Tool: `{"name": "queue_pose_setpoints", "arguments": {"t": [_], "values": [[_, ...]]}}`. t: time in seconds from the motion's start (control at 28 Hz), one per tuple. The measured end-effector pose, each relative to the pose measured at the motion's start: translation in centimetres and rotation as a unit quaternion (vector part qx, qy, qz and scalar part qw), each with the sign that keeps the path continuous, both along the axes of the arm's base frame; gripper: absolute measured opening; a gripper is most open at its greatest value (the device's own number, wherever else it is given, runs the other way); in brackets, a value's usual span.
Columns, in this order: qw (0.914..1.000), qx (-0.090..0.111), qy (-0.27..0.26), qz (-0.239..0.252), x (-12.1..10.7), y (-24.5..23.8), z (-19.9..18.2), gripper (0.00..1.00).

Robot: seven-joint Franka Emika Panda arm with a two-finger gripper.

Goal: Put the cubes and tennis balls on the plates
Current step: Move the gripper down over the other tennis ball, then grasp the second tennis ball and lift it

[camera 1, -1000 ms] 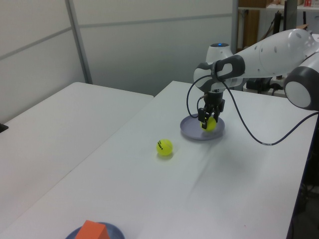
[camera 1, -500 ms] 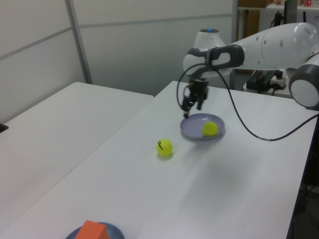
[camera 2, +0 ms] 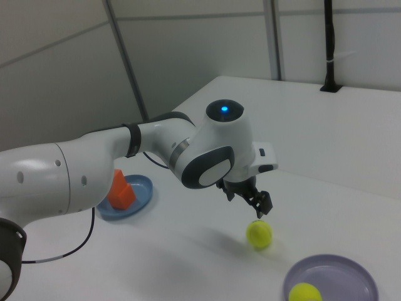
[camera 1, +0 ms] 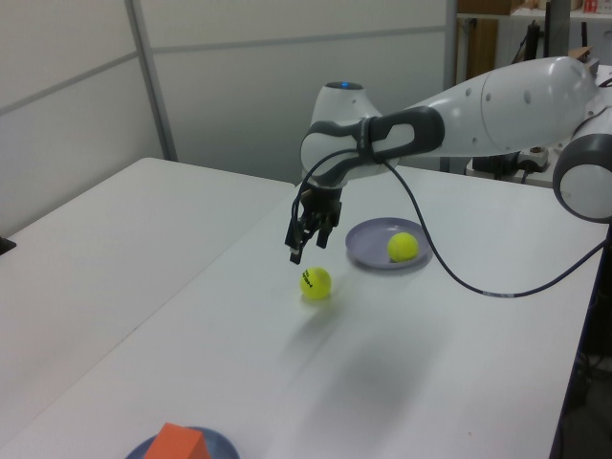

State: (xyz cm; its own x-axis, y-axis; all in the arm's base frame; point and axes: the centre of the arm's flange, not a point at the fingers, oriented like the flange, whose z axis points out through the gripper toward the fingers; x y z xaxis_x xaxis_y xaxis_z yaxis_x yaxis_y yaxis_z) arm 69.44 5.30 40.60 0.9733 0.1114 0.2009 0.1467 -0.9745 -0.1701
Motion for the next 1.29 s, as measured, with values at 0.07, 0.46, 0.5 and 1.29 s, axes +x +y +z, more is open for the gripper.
{"name": "queue_pose_setpoints", "arguments": {"t": [0.07, 0.46, 0.5, 1.29], "values": [[1.0, -0.003, 0.001, -0.001, 0.1, 0.2, -0.4, 1.0], [0.9997, -0.022, 0.007, -0.004, 0.2, -0.7, -1.2, 0.99], [0.9997, -0.024, 0.008, -0.004, 0.2, -0.9, -1.2, 0.99], [0.998, -0.056, 0.027, -0.009, 1.2, -1.8, -8.4, 0.78]]}}
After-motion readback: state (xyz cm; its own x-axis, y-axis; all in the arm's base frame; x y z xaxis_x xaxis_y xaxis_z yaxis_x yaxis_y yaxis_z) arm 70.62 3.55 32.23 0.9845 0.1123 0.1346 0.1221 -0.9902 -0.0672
